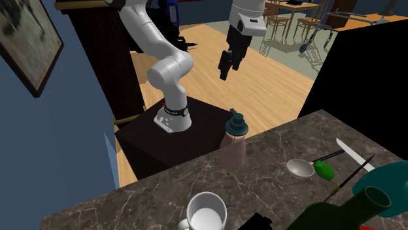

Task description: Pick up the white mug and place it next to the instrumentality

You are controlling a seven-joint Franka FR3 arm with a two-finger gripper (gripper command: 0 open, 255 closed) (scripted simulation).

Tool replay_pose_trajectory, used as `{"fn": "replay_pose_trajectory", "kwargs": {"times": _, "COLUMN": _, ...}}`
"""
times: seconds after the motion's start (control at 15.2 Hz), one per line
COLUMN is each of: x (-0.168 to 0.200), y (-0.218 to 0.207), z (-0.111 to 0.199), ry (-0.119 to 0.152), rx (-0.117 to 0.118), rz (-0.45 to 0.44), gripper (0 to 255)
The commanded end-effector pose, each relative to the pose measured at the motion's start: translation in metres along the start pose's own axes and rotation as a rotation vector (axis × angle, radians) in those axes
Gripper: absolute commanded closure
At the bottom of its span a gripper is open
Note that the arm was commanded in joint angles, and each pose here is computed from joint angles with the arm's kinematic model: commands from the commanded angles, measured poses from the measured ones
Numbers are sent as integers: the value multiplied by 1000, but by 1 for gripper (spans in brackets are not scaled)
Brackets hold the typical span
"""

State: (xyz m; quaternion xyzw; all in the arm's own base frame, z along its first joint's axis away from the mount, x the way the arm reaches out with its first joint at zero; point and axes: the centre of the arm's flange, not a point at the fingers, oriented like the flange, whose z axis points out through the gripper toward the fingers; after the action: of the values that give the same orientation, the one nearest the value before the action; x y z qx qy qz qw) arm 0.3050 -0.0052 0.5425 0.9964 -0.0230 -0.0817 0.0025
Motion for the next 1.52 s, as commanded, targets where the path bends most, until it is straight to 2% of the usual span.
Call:
{"fn": "replay_pose_trajectory", "kwargs": {"times": 0.0, "x": 0, "y": 0, "z": 0, "ry": 0, "rx": 0, "rz": 0, "gripper": 0}}
{"fn": "replay_pose_trajectory", "kwargs": {"times": 1.45, "x": 122, "y": 238, "z": 98, "ry": 72, "rx": 1, "rz": 43, "gripper": 0}}
